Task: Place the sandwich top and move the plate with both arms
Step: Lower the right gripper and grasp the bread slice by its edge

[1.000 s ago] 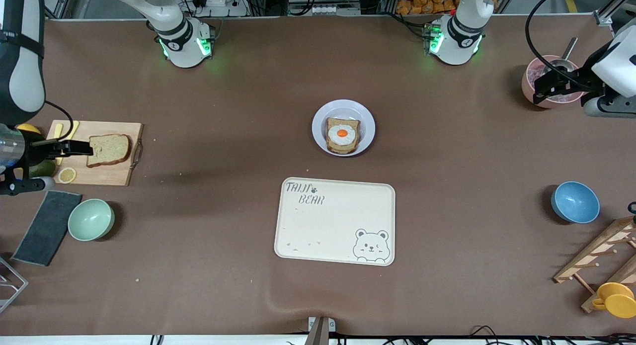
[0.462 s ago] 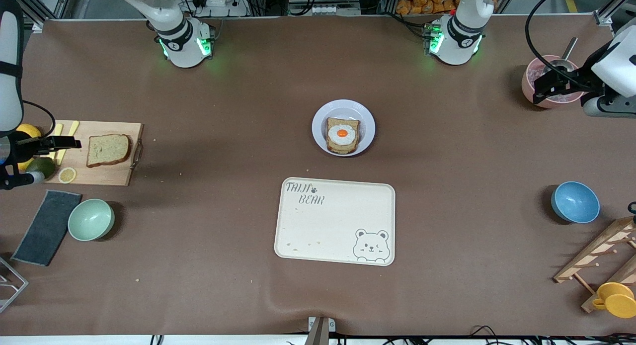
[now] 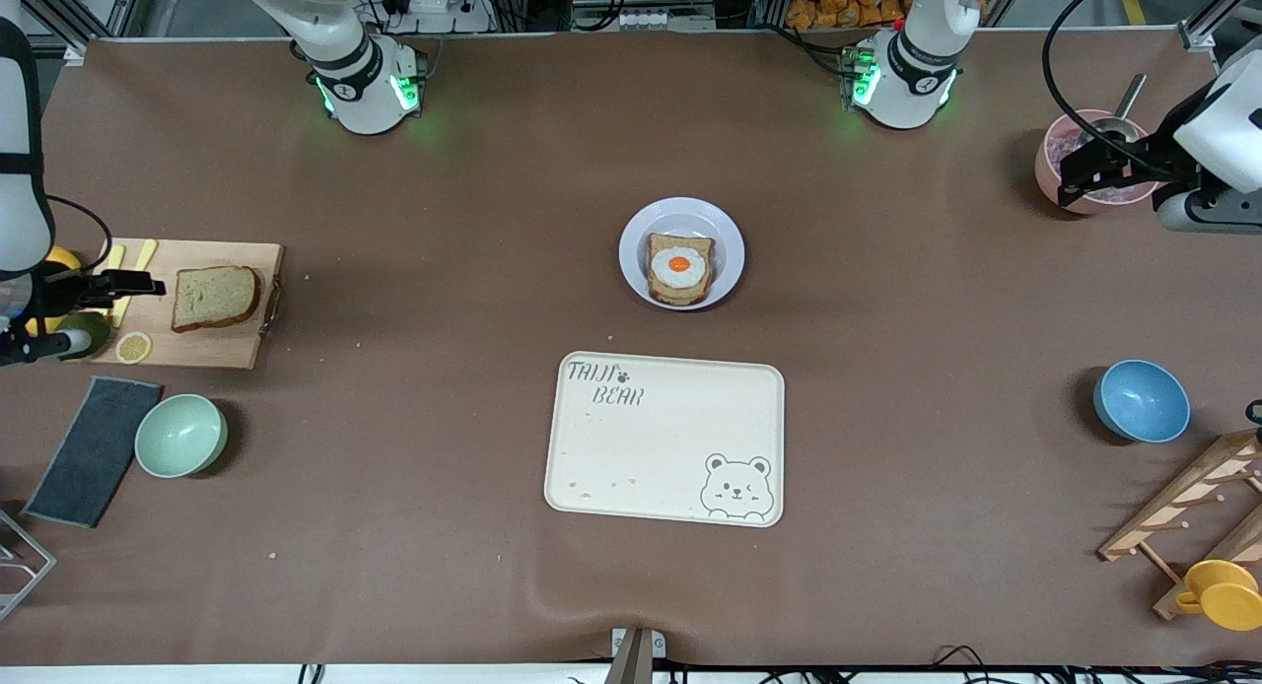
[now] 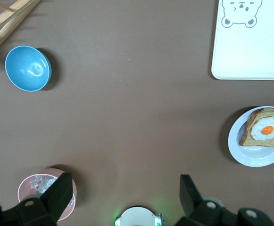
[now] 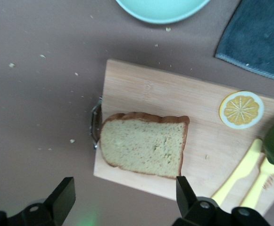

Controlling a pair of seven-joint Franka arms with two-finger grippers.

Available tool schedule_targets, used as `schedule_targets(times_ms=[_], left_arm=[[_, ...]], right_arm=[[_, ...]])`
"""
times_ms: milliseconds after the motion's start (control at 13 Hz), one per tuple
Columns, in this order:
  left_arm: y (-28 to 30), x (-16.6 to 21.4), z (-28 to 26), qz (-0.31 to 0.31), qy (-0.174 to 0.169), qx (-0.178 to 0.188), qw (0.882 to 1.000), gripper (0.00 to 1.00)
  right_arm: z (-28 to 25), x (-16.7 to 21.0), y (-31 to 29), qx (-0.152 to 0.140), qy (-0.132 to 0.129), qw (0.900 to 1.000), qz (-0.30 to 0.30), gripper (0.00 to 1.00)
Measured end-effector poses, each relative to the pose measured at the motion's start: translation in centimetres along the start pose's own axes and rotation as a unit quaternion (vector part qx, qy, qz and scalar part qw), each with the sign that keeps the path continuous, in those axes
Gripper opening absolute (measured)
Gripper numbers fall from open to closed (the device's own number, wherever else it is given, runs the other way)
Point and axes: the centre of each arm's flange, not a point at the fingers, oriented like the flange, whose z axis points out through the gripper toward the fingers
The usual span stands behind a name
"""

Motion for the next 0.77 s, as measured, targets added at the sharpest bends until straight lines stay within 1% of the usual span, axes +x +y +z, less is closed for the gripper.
schedule_targets(times_ms=[77, 154, 231, 385, 462, 615, 692, 769], left_arm=[[0.0, 0.0, 0.0, 0.000, 0.000, 0.000, 1.000, 1.00], [0.0, 0.0, 0.0, 0.000, 0.000, 0.000, 1.000, 1.00], [0.0, 0.0, 0.0, 0.000, 0.000, 0.000, 1.000, 1.00], [0.0, 0.0, 0.0, 0.000, 0.000, 0.000, 1.000, 1.00], [0.0, 0.0, 0.0, 0.000, 0.000, 0.000, 1.000, 1.00], [0.0, 0.0, 0.0, 0.000, 0.000, 0.000, 1.000, 1.00], [0.0, 0.0, 0.0, 0.000, 0.000, 0.000, 1.000, 1.00], [0.1, 0.0, 0.0, 0.001, 0.000, -0.001, 1.000, 1.00]], right_arm=[[1.8, -0.7, 1.0, 0.000, 0.011, 1.000, -0.012, 0.93], [3.4, -1.2, 1.8, 0.005, 0.016, 1.000, -0.016, 0.82], [4.7, -1.5, 2.3, 0.013, 0.016, 1.000, -0.015, 0.78], [6.8, -1.6, 3.3, 0.025, 0.020, 0.999, -0.023, 0.78], [7.6, -1.5, 3.9, 0.027, 0.028, 0.999, -0.037, 0.76], [9.3, -1.5, 5.0, 0.030, 0.035, 0.998, -0.051, 0.75], [9.9, -1.7, 5.6, 0.031, 0.035, 0.998, -0.050, 0.69], [10.3, -1.8, 6.0, 0.030, 0.036, 0.998, -0.051, 0.69]])
